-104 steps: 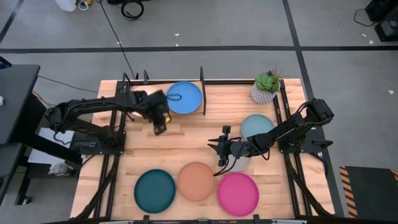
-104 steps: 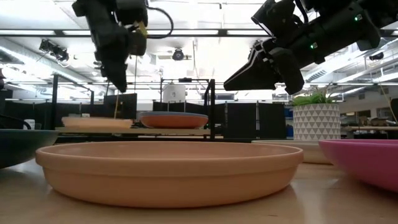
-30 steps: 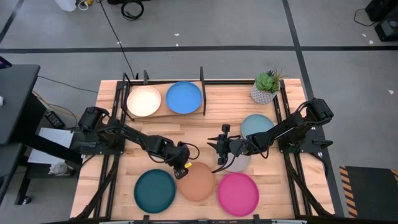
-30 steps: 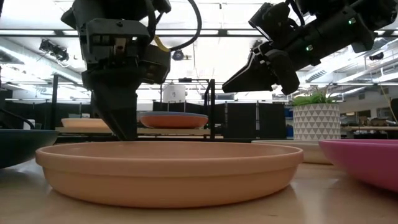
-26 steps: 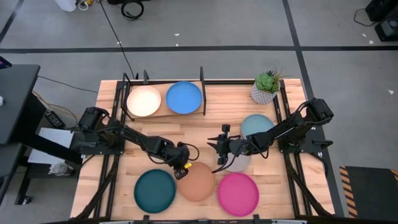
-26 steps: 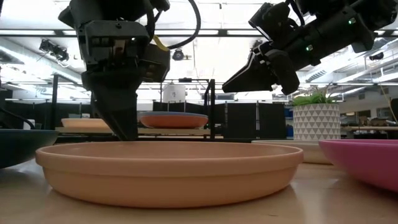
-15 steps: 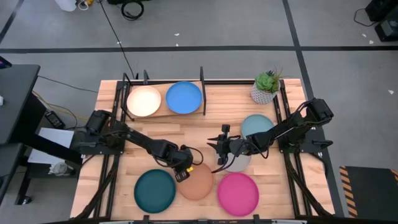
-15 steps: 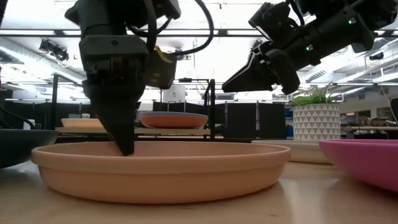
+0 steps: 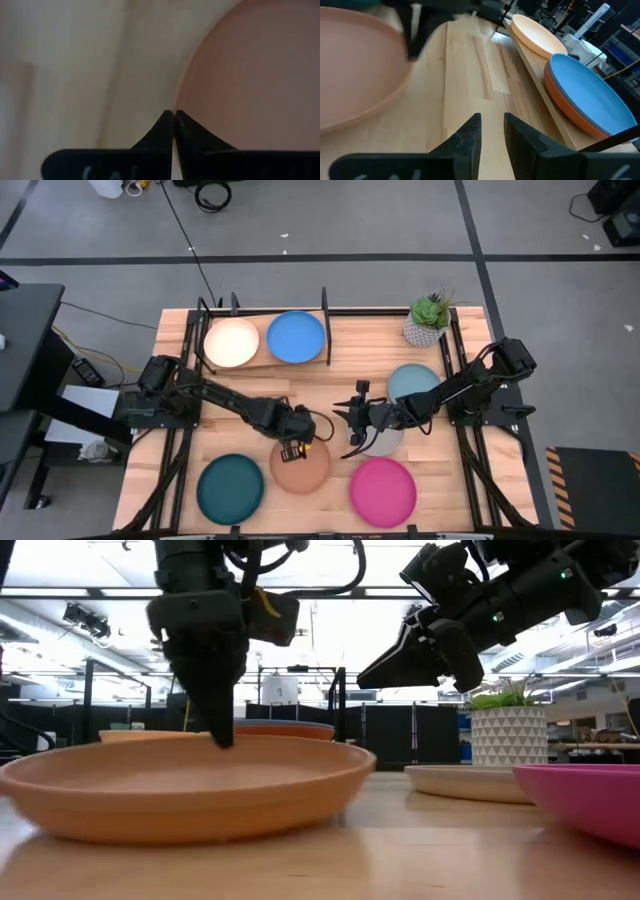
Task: Place and stack plates onto a shelf
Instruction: Stack the light brown plate on the light pink plate
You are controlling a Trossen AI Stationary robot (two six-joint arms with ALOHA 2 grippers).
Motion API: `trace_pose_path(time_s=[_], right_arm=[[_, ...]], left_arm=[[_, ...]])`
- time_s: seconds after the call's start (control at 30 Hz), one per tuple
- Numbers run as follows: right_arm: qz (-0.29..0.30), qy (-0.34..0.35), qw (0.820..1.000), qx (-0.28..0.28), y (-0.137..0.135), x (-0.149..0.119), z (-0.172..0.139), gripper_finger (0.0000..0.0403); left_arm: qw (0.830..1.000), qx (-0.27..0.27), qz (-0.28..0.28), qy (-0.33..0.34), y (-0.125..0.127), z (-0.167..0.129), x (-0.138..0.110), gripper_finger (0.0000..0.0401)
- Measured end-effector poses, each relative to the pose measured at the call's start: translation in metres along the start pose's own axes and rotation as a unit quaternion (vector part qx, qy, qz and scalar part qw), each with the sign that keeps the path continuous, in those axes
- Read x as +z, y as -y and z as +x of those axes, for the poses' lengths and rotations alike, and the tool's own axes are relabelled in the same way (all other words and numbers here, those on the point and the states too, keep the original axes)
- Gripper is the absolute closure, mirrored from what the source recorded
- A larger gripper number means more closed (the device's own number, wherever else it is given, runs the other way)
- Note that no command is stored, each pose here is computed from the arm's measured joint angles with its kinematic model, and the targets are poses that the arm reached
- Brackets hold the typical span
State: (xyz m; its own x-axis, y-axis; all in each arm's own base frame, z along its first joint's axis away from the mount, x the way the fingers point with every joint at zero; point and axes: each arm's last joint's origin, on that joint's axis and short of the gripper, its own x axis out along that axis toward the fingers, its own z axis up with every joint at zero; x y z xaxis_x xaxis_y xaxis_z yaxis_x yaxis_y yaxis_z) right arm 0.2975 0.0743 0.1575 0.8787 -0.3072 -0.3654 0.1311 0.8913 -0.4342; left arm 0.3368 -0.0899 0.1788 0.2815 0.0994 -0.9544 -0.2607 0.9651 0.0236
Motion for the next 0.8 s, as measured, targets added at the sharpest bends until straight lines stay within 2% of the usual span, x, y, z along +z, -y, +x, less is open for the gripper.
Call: trace_pose_path(time_s=[0.17,0.4,0.6,0.7,0.8], right_arm=[[0.0,0.0,1.0,0.0,0.0,0.0,0.0,0.0314],[0.001,-0.001,1.0,0.0,0.0,0.0,0.0,0.0314],[0.005,0.0,1.0,0.001,0.0,0.0,0.0,0.0314],[0.005,0.001,1.0,0.004,0.0,0.0,0.0,0.0314],[0.009,0.006,1.0,0.003,0.0,0.001,0.0,0.0314]], left_arm=[[0.999,0.042,0.004,-0.002,-0.028,-0.032,0.004,0.039],[0.989,0.145,-0.021,-0.007,-0.093,-0.093,-0.01,0.0391],[0.98,0.172,-0.096,0.009,-0.167,-0.135,-0.032,0.0391],[0.977,0.17,-0.127,0.0,-0.206,-0.143,-0.046,0.0391],[0.978,0.163,-0.132,-0.013,-0.239,-0.145,-0.052,0.0392]])
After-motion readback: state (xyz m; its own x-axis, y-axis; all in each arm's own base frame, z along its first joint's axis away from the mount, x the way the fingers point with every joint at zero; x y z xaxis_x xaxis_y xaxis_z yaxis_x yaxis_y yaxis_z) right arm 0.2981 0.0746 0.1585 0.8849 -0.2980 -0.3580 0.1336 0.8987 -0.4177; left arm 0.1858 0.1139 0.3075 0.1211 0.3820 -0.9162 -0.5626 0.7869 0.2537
